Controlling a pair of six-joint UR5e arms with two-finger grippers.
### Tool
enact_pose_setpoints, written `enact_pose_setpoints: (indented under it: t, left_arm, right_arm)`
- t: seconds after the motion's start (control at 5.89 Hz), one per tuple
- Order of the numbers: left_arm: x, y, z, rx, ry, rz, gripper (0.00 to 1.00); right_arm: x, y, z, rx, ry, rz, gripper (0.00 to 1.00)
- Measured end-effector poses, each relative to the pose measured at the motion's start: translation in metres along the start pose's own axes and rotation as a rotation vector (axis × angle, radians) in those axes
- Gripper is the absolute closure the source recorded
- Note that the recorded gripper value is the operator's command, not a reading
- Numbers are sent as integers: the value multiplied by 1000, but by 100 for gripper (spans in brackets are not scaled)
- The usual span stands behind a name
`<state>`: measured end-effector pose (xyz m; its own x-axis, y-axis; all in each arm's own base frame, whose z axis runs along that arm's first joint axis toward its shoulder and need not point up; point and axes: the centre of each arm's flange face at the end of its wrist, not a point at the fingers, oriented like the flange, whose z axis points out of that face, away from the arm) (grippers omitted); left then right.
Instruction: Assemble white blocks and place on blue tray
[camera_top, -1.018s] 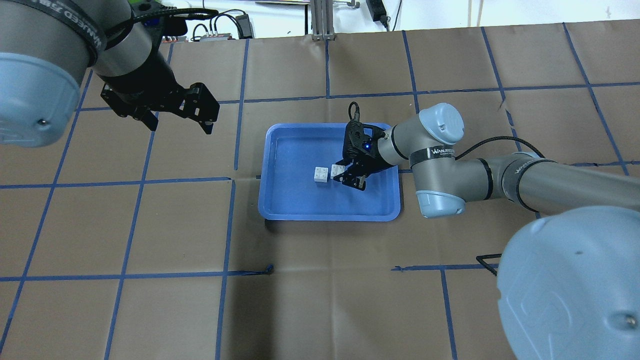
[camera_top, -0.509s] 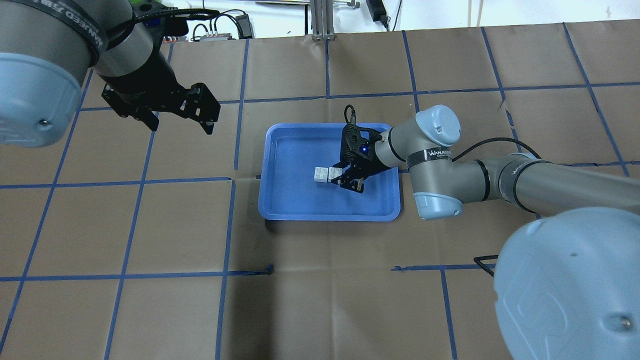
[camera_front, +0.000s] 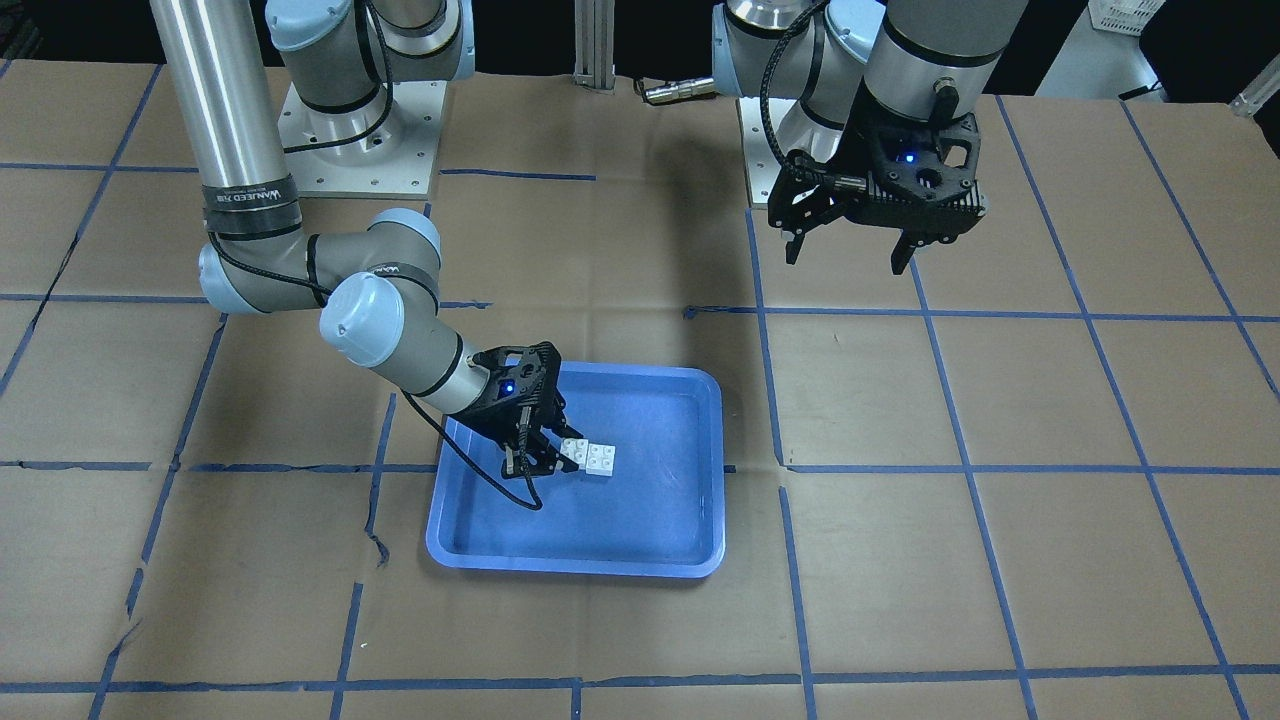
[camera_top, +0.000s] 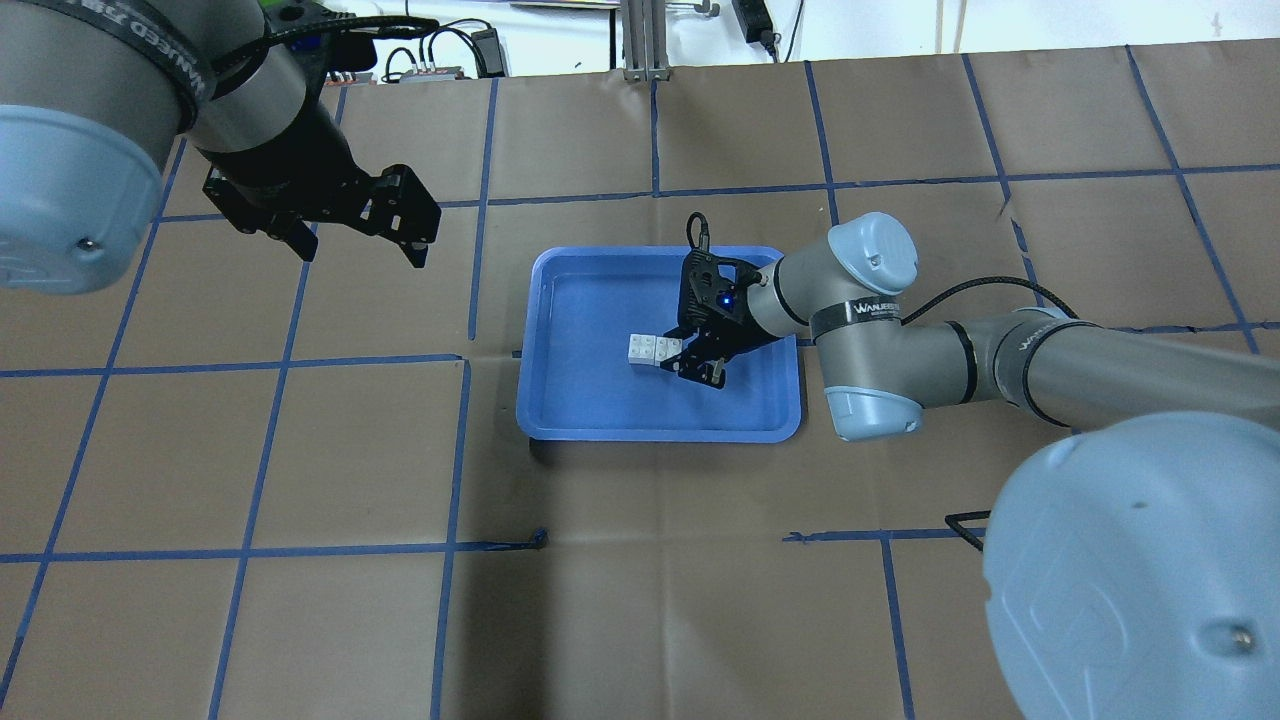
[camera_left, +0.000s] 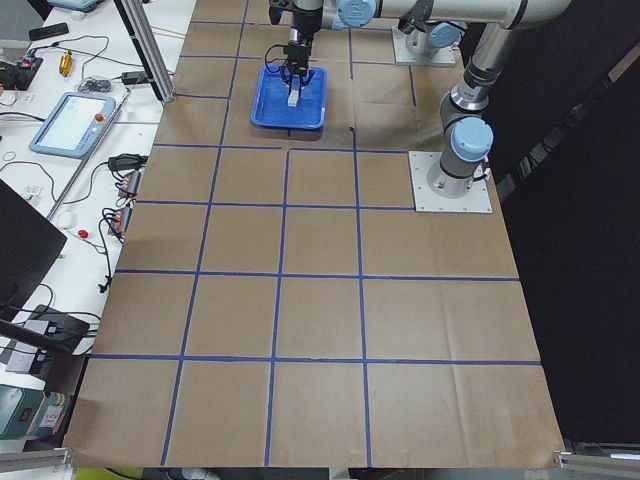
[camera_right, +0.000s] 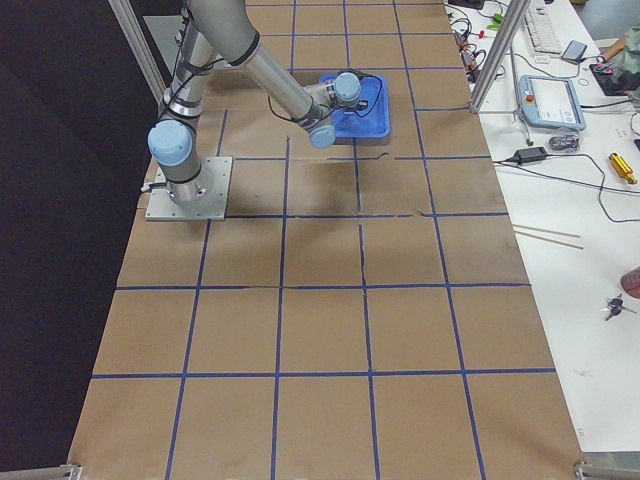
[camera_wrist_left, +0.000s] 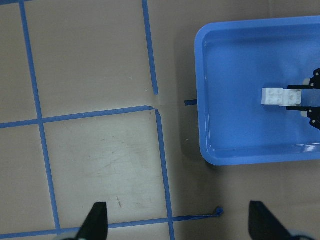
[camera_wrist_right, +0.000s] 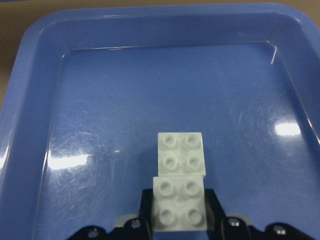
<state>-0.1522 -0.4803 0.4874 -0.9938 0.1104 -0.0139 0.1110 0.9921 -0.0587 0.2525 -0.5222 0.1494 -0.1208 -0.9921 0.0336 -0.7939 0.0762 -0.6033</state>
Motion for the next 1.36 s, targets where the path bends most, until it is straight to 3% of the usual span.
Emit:
enact_pose_setpoints:
  t: [0.85, 1.19, 1.36]
  left_arm:
    - [0, 0, 0, -1, 2, 3, 1]
    - [0, 0, 0, -1, 2, 3, 1]
    - [0, 0, 0, -1, 2, 3, 1]
  right_arm:
    - [1, 1, 3, 1, -3, 2, 85]
    - [1, 1, 3, 1, -3, 2, 77]
    - [1, 1, 2, 1, -2, 2, 62]
